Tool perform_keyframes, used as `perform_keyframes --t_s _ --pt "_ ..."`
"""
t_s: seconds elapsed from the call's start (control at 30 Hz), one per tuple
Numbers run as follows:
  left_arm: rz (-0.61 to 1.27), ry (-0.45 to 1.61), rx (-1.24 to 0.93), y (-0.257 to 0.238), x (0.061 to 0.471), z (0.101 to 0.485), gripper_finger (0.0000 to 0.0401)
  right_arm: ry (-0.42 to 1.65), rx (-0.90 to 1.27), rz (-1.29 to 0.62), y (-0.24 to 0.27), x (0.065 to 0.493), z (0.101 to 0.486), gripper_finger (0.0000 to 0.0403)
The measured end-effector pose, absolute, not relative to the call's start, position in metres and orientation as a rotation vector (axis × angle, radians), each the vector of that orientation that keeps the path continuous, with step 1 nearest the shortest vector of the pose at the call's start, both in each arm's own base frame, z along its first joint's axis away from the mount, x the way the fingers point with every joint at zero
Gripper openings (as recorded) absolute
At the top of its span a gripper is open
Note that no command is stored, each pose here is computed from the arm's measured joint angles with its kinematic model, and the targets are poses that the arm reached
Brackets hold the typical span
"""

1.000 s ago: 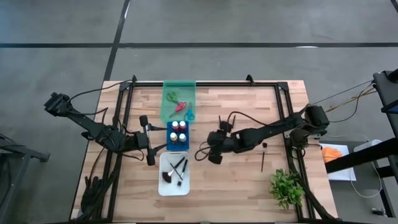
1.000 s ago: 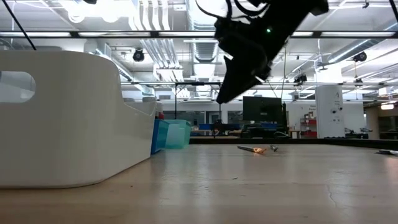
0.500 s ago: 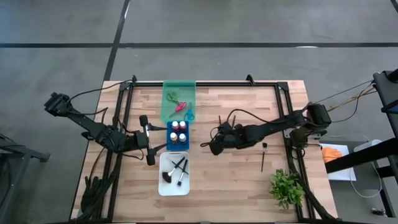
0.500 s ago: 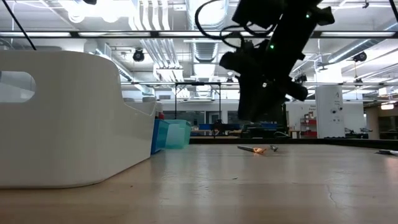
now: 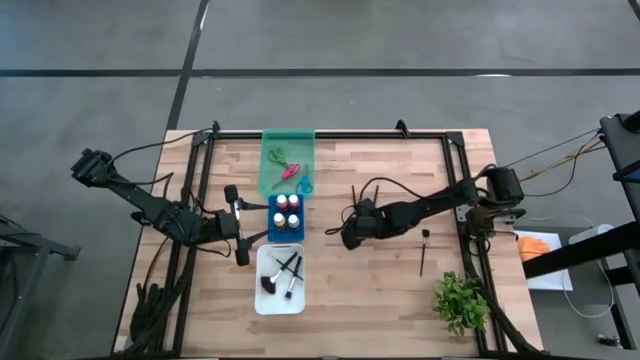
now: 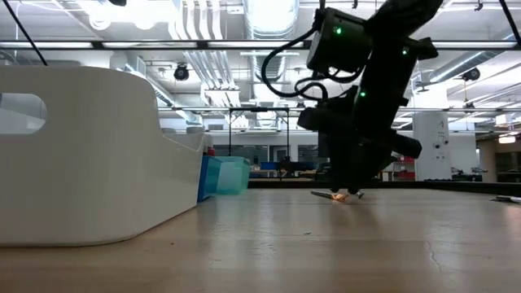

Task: Pick & Place Paint Supplies
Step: Put the black paint brush into the white bin

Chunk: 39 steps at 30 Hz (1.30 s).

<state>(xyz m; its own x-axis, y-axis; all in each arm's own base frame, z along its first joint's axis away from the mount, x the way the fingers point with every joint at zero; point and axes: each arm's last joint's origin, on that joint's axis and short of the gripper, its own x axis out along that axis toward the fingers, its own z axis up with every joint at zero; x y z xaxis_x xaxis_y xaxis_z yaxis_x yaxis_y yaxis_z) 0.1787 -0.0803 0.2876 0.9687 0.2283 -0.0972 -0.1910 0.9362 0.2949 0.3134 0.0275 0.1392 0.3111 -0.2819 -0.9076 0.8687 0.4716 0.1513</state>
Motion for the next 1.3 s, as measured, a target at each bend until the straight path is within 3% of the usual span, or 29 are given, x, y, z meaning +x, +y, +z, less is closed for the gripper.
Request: perform_keyframes --t_s 0.33,0.43,0.57,0.87,1.0,1.3 --pt "0.212 0.125 0.285 -0.080 0.179 0.288 0.0266 1.061 0.696 -0.864 0.028 0.327 0.115 0.0158" --pt "0.212 0.125 0.285 -0.080 0.179 0.288 0.0266 1.087 0.680 -0.851 0.029 0.333 0.111 0.0120" --pt "0.212 0.125 0.285 -0.080 0.179 0.288 0.0267 1.090 0.659 -0.823 0.031 0.340 0.110 0.0029" --pt "0.212 0.125 0.286 -0.080 0.179 0.288 0.0267 1.031 0.579 -0.779 0.051 0.330 0.134 0.0010" --pt "0.211 0.126 0.286 -0.081 0.179 0.288 0.0267 0.966 0.531 -0.653 0.076 0.323 0.161 0.0009" --pt "0.211 0.125 0.285 -0.081 0.179 0.288 0.0267 0.856 0.140 -0.162 0.140 0.320 0.183 0.0008"
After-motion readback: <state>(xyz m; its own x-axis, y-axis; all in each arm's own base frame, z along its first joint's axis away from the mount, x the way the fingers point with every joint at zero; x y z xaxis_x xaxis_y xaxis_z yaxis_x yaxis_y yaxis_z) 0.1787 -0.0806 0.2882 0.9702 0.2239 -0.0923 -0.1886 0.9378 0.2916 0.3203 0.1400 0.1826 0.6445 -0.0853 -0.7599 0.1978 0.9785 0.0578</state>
